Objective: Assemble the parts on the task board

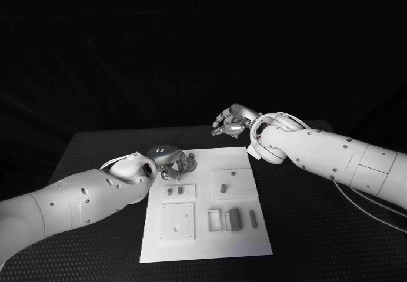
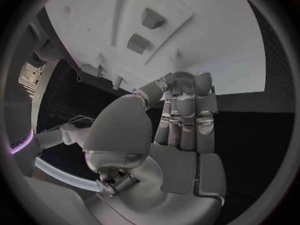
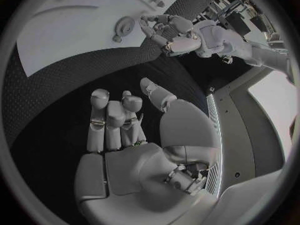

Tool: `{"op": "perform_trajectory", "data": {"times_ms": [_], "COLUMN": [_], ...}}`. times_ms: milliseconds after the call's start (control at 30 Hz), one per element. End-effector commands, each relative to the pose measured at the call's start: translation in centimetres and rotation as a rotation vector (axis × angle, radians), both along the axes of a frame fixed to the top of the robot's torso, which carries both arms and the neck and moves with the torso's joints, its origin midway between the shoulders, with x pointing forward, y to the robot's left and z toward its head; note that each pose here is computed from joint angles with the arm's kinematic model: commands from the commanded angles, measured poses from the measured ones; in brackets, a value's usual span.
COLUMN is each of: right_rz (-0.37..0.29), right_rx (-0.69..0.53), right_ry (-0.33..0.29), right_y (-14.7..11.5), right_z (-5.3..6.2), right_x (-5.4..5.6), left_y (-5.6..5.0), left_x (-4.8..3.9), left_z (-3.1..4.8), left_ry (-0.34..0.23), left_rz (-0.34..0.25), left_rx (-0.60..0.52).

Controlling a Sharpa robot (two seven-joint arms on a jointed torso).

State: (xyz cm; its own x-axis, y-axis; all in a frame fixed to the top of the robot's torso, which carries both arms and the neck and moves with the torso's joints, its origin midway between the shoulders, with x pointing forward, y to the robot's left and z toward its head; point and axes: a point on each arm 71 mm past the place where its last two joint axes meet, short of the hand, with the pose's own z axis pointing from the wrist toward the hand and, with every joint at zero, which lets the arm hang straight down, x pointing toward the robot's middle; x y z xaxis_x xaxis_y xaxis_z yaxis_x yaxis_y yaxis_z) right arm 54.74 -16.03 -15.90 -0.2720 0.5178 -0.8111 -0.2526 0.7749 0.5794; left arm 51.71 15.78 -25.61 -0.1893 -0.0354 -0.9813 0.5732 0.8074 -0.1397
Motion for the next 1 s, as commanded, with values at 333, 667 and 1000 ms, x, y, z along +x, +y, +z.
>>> {"op": "perform_trajectory", "data": {"times_ms": [333, 667, 1000], "right_rz": [0.004, 0.004, 0.006], "right_rx": [-0.002, -0.003, -0.003], "right_ry": [-0.001, 0.001, 0.001], "right_y": [-0.2, -0.2, -0.1], "right_z": [0.0, 0.0, 0.0], "right_x": [0.0, 0.0, 0.0], "left_y": [1.6, 2.2, 2.0], "left_x": [-0.78, -0.82, -0.78], "left_z": [0.24, 0.13, 0.03], "left_ry": [0.011, 0.021, 0.026], "left_rz": [0.017, 0.027, 0.023], "left_rx": [-0.004, 0.007, 0.009]}}
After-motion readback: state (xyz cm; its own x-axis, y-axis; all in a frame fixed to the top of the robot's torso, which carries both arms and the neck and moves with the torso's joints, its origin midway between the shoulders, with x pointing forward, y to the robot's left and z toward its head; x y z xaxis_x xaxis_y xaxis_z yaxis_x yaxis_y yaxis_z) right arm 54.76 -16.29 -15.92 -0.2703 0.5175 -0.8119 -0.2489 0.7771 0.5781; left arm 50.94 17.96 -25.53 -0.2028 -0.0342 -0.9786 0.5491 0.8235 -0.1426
